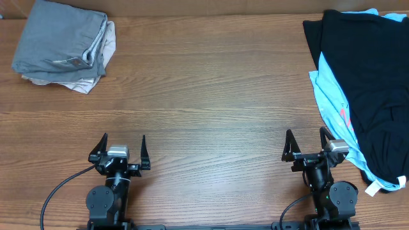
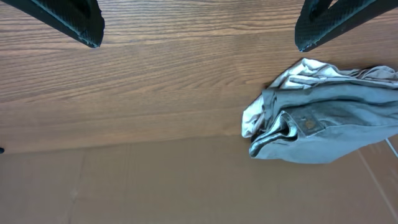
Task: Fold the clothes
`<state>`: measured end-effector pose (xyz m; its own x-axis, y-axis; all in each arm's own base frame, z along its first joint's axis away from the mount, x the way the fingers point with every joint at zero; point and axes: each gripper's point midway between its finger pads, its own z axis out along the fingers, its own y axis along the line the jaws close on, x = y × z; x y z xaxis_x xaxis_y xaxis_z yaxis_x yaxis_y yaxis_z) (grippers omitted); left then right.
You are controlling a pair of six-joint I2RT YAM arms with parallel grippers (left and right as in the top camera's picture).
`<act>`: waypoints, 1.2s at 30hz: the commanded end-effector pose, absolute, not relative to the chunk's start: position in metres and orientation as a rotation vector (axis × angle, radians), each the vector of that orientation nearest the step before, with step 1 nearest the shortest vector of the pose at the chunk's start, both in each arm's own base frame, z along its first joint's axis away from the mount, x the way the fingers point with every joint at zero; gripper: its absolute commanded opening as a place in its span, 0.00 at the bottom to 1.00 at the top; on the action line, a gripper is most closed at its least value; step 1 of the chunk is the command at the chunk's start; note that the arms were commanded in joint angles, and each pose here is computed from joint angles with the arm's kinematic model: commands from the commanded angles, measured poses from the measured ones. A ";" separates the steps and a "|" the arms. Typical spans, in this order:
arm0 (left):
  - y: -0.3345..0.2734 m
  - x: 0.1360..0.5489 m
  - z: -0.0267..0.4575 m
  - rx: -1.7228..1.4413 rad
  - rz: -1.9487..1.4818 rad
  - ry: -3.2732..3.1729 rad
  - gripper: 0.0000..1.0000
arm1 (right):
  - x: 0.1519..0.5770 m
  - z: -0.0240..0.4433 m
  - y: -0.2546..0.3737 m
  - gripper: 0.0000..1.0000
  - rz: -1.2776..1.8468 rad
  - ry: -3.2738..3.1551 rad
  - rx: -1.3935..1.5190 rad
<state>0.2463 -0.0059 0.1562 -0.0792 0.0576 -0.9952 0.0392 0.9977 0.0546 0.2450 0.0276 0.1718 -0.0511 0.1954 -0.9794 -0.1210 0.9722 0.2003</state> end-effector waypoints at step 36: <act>-0.019 0.245 0.186 -0.034 -0.216 1.534 1.00 | 0.241 0.217 0.027 1.00 0.263 1.439 0.050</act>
